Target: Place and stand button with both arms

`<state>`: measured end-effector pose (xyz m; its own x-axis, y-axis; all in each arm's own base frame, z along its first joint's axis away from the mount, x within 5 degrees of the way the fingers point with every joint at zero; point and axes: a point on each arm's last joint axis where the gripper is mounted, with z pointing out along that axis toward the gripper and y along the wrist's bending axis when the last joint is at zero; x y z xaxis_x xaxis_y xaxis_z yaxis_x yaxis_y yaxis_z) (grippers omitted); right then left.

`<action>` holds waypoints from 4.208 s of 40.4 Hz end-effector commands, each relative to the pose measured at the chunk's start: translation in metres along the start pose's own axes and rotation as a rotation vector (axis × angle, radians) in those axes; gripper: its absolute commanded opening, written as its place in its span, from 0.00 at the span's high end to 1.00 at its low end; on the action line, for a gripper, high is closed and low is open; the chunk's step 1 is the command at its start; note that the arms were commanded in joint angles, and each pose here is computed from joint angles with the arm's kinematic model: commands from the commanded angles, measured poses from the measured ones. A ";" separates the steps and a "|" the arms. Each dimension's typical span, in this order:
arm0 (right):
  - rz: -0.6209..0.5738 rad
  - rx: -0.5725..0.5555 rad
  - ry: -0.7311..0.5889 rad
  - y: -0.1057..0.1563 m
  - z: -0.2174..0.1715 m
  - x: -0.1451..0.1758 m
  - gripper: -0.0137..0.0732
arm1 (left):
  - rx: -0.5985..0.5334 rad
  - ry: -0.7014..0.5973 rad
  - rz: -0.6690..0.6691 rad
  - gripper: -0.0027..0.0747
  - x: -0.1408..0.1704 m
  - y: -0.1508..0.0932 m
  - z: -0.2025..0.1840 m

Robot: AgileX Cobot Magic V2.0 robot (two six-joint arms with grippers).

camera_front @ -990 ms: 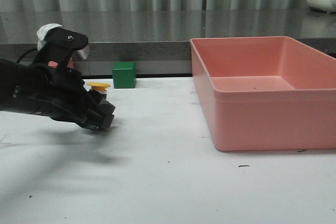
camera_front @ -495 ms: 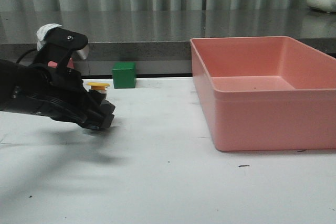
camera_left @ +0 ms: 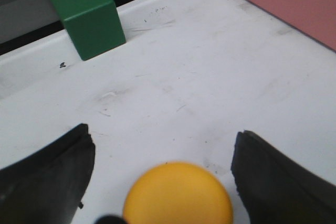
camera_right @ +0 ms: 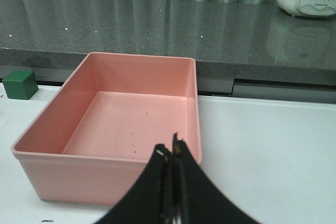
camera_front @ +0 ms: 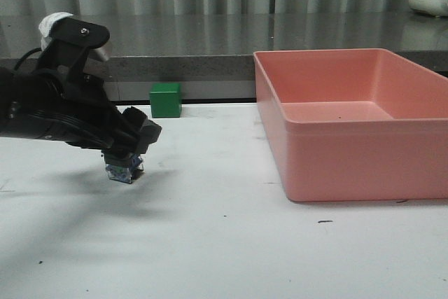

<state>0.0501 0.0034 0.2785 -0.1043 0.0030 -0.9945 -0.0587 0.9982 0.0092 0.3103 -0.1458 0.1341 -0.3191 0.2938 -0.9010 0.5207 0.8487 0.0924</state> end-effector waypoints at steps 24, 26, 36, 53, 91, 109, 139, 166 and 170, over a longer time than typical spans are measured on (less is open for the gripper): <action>-0.018 0.011 -0.099 -0.001 -0.002 -0.015 0.92 | -0.086 -0.151 -0.070 0.45 -0.114 0.013 -0.111; -0.018 0.011 -0.099 -0.001 -0.002 -0.015 0.92 | -0.086 -0.139 -0.070 0.53 -0.117 0.013 -0.120; -0.018 0.011 -0.099 -0.001 -0.002 -0.015 0.92 | -0.084 -0.022 -0.075 0.93 -0.119 0.010 -0.165; -0.018 0.011 -0.099 -0.001 -0.002 -0.015 0.92 | -0.047 0.004 -0.186 0.99 -0.098 -0.001 -0.233; -0.018 0.011 -0.099 -0.001 -0.002 -0.015 0.92 | -0.010 -0.287 -0.247 0.99 -0.079 -0.014 -0.319; -0.018 0.011 -0.099 -0.001 -0.002 -0.015 0.92 | -0.041 -0.386 -0.287 0.99 -0.077 -0.011 -0.318; -0.018 0.011 -0.099 -0.001 -0.002 -0.015 0.92 | -0.437 -0.500 -0.423 0.99 0.051 -0.004 -0.302; -0.018 0.011 -0.099 -0.001 -0.002 -0.015 0.92 | -0.482 -0.427 -0.362 0.99 0.068 -0.004 -0.292; -0.018 0.011 -0.099 -0.001 -0.002 -0.015 0.92 | -0.482 -0.427 -0.362 0.99 0.068 -0.004 -0.292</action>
<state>0.0502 0.0034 0.2785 -0.1036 0.0031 -0.9946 -0.0587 0.9982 0.0092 0.0560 -0.0008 0.1930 -0.1103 -0.1493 -0.9826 -0.0063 0.9887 -0.1495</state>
